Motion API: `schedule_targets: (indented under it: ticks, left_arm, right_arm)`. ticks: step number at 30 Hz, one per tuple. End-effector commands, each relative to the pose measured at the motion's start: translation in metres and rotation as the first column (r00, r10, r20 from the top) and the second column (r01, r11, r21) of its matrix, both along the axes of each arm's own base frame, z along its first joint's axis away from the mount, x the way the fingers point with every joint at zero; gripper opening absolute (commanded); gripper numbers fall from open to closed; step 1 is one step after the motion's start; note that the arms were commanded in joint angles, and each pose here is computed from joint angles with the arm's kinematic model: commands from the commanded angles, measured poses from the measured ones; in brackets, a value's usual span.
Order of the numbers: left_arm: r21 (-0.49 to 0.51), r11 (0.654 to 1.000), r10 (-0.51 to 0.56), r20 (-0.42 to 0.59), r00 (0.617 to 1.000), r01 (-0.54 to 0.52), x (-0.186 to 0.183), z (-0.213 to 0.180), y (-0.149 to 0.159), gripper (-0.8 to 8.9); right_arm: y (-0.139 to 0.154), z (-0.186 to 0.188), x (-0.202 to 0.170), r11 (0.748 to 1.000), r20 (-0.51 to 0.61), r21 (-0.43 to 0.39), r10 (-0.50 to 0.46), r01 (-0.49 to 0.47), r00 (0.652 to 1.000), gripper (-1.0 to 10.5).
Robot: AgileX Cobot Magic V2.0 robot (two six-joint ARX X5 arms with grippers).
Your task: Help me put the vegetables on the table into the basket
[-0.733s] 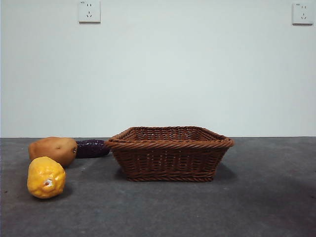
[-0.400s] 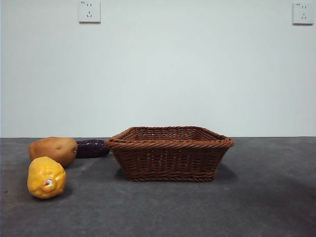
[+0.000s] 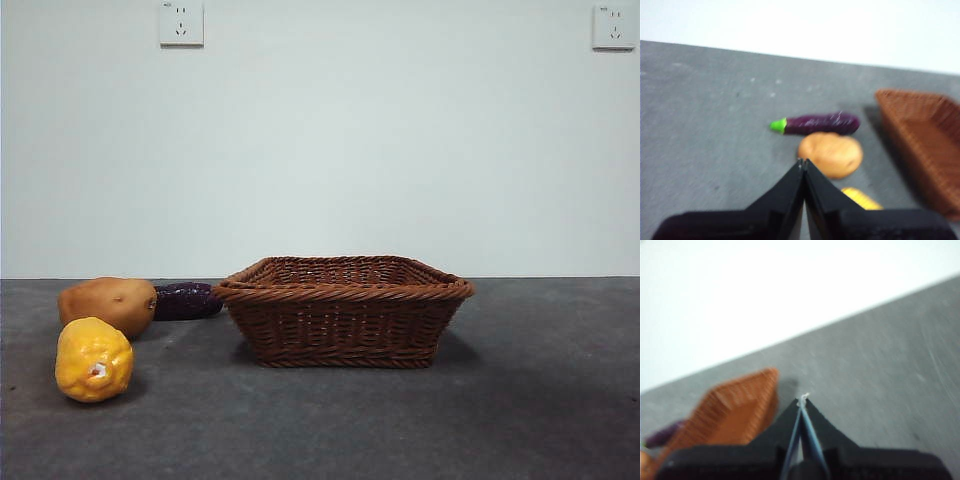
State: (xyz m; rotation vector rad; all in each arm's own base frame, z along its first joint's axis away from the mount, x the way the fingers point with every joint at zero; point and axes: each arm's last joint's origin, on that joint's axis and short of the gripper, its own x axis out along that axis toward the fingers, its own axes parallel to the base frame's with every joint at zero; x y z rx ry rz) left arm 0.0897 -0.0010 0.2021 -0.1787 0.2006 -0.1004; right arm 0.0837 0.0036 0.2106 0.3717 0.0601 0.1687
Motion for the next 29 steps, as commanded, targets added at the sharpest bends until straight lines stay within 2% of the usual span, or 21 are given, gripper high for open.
schedule_targets:
  ticks: [1, 3, 6, 13, 17, 19, 24, 29]
  left_arm:
    - [-0.047, 0.999, -0.012, 0.012, 1.0, 0.013, -0.001, 0.02, -0.001, -0.06]
    - [-0.045, 0.998, -0.031, 0.004, 0.999, 0.032, -0.002, 0.034, -0.001, -0.06]
    - [-0.018, 0.994, -0.107, -0.031, 0.994, 0.106, -0.002, 0.056, -0.003, -0.06]
    - [0.001, 0.963, -0.268, -0.122, 0.956, 0.27, 0.002, 0.103, -0.007, -0.06]
    - [0.015, 0.944, -0.323, -0.166, 0.932, 0.33, 0.003, 0.125, -0.008, -0.06]
    - [0.025, 0.934, -0.346, -0.191, 0.918, 0.357, 0.003, 0.133, -0.009, -0.06]
    - [0.042, 0.92, -0.371, -0.231, 0.9, 0.39, 0.005, 0.141, -0.01, -0.06]
    - [0.035, 0.907, -0.4, -0.245, 0.883, 0.421, 0.008, 0.14, -0.013, -0.04]
  right_arm:
    - [0.001, 0.021, -0.004, 1.0, 0.014, 0.018, 0.013, -0.013, 1.0, -0.1]
    - [0.001, 0.035, -0.006, 0.999, -0.003, 0.004, 0.036, -0.036, 0.999, -0.1]
    - [0.002, 0.057, -0.007, 0.995, -0.054, -0.069, 0.075, -0.078, 0.996, -0.1]
    - [0.004, 0.104, -0.006, 0.951, -0.247, -0.216, 0.167, -0.222, 0.955, -0.1]
    - [0.005, 0.124, -0.004, 0.922, -0.34, -0.242, 0.209, -0.301, 0.917, -0.1]
    - [0.006, 0.132, -0.003, 0.913, -0.376, -0.231, 0.235, -0.336, 0.896, -0.1]
    - [0.006, 0.142, 0.002, 0.887, -0.427, -0.251, 0.258, -0.388, 0.867, -0.1]
    - [0.006, 0.144, 0.008, 0.885, -0.449, -0.236, 0.266, -0.401, 0.853, 0.0]
